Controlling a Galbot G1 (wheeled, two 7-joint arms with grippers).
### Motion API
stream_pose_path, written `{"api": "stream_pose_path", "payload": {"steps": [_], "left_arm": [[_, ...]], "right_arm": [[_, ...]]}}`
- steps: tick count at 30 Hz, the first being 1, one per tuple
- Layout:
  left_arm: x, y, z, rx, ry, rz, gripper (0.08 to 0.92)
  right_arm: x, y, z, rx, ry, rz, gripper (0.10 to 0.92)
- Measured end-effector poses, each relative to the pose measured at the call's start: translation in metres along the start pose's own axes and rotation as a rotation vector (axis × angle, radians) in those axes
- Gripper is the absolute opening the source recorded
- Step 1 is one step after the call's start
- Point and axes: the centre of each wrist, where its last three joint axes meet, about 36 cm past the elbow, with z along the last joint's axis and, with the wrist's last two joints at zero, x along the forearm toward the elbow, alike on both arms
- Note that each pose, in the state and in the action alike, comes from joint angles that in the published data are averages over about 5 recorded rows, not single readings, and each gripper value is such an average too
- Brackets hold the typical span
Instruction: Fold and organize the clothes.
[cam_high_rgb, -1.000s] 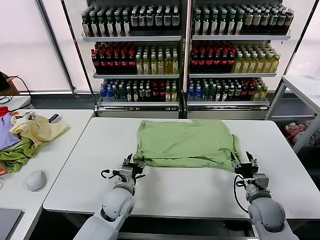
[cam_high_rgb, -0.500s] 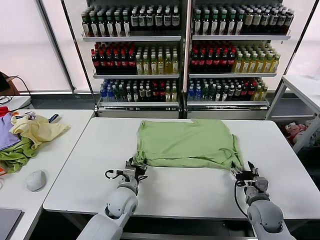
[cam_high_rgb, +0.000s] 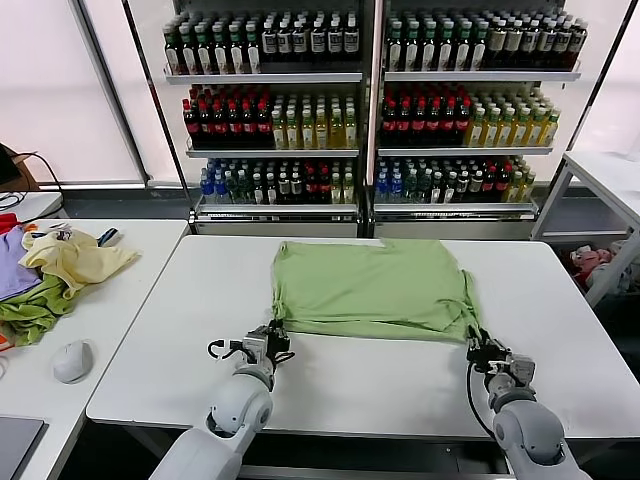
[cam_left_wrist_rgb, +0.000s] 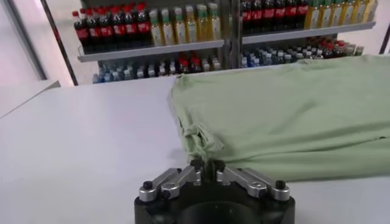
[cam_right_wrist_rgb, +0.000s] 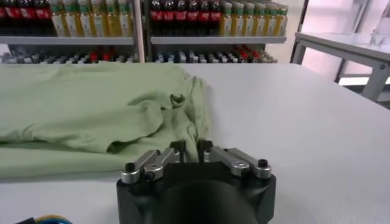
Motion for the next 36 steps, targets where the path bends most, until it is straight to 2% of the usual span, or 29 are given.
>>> {"api": "stream_pose_path", "payload": {"steps": [9,19,24,28,32,36], "left_arm": [[0.034,0.002,0.009,0.013,-0.011,0.019,0.124],[0.105,0.000,0.028,0.011,-0.011,0.040,0.124],[0.138,0.000,0.033,0.006,-0.005,0.053,0.154],[0.156,0.003,0.028,0.002,-0.023,0.063,0.257],[0.163,0.010,0.021,-0.009,-0.045,0.065,0.378],[0.156,0.016,0.014,-0.021,-0.070,0.063,0.491]], "right_arm": [[0.039,0.004,0.006,0.014,-0.005,-0.014,0.145],[0.103,0.010,0.014,0.088,-0.012,-0.020,0.166],[0.122,0.011,0.006,0.121,-0.050,-0.013,0.286],[0.126,0.012,-0.003,0.136,-0.084,-0.010,0.398],[0.121,0.012,-0.015,0.144,-0.118,-0.008,0.511],[0.104,0.011,-0.030,0.142,-0.150,-0.009,0.623]]}}
